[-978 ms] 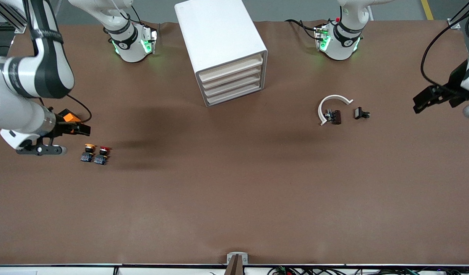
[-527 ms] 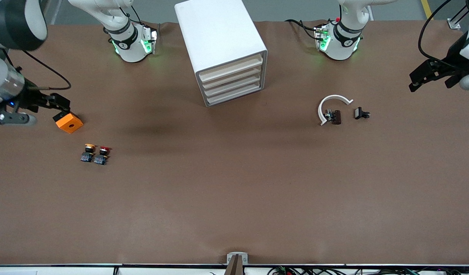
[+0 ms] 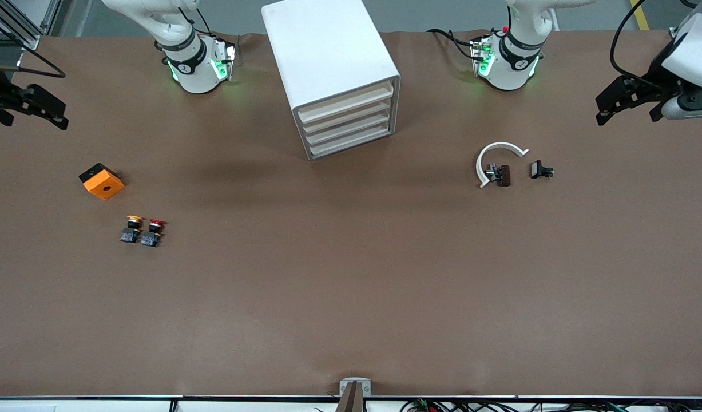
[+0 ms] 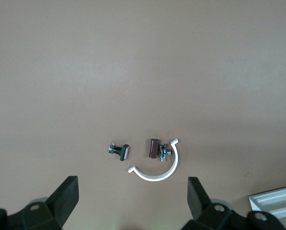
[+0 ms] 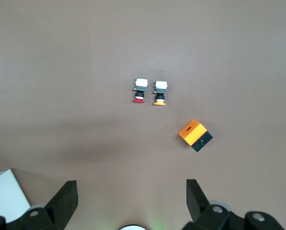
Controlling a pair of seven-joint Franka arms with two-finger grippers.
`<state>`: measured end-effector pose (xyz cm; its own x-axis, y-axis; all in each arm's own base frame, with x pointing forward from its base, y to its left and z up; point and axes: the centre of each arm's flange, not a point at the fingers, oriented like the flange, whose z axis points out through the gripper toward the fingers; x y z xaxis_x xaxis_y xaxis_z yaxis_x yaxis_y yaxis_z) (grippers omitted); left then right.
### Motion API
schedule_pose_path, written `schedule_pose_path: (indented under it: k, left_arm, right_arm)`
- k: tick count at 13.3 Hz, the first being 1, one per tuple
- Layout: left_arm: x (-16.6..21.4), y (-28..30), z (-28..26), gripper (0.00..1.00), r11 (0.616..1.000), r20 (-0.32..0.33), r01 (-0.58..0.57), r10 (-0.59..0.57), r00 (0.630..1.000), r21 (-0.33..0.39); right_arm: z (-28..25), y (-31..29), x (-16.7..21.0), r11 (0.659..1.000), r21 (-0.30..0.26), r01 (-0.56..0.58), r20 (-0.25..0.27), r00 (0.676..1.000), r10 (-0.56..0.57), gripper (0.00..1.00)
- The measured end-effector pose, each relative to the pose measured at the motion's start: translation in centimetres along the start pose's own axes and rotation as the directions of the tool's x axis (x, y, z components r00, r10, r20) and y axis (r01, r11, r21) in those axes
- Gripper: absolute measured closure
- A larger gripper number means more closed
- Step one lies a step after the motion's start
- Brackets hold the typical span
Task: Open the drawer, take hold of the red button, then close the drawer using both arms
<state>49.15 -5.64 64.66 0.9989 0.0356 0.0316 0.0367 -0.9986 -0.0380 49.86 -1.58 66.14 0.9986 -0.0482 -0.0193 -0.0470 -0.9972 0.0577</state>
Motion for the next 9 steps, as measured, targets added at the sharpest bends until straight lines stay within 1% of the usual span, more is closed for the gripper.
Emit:
schedule_pose_path:
  k: [2, 9]
  left_arm:
    - [-0.01, 0.15, 0.21, 0.0, 1.0, 0.004, -0.004, 0.004, 1.0, 0.001]
    - [0.62, -0.46, 0.66, 0.0, 1.0, 0.009, 0.008, -0.008, 1.0, -0.001]
  right_arm:
    - [-0.42, 0.33, -0.03, 1.0, 0.019, -0.008, -0.006, 1.0, 0.009, 0.0]
    - [-0.98, 0.55, 0.07, 0.999, 0.03, -0.017, -0.018, 1.0, 0.017, 0.0]
